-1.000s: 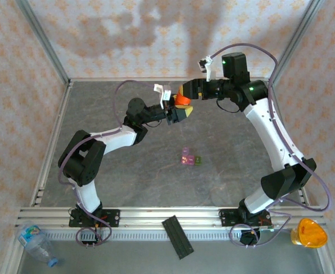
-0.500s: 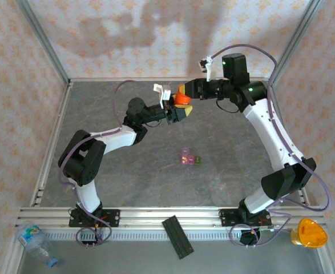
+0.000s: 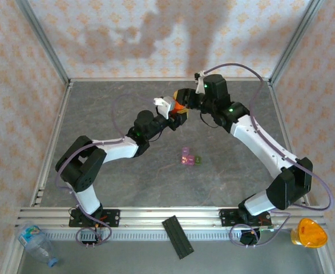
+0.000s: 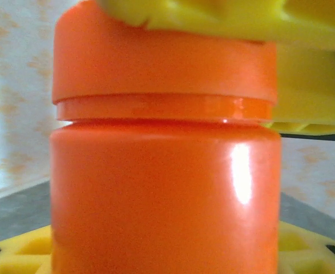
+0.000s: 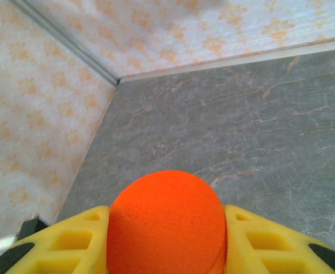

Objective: Sort the pills into containers

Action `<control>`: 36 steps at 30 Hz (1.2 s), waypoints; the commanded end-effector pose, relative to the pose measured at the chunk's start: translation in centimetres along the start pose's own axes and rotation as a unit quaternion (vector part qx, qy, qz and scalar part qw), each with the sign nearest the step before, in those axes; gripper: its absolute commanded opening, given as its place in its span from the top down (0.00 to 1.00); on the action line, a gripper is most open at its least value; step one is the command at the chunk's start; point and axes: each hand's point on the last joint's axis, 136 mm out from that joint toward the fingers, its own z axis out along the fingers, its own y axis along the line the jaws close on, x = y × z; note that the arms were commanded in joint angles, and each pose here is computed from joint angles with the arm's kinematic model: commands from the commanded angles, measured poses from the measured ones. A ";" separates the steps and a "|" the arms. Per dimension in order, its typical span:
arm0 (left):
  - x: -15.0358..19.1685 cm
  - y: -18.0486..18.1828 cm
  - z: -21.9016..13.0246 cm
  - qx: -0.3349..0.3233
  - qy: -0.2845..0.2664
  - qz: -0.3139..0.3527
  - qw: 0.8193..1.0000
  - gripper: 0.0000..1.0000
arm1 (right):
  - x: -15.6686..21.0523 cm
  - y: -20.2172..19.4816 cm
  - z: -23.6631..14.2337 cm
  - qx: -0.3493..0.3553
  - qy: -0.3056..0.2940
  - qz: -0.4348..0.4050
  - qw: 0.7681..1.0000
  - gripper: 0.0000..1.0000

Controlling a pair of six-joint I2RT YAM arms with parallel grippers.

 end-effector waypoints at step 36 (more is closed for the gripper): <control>-9.0 -5.6 -2.1 0.304 -0.051 -0.115 0.944 1.00 | -3.9 4.5 -7.7 -0.149 0.093 -0.107 0.979 0.14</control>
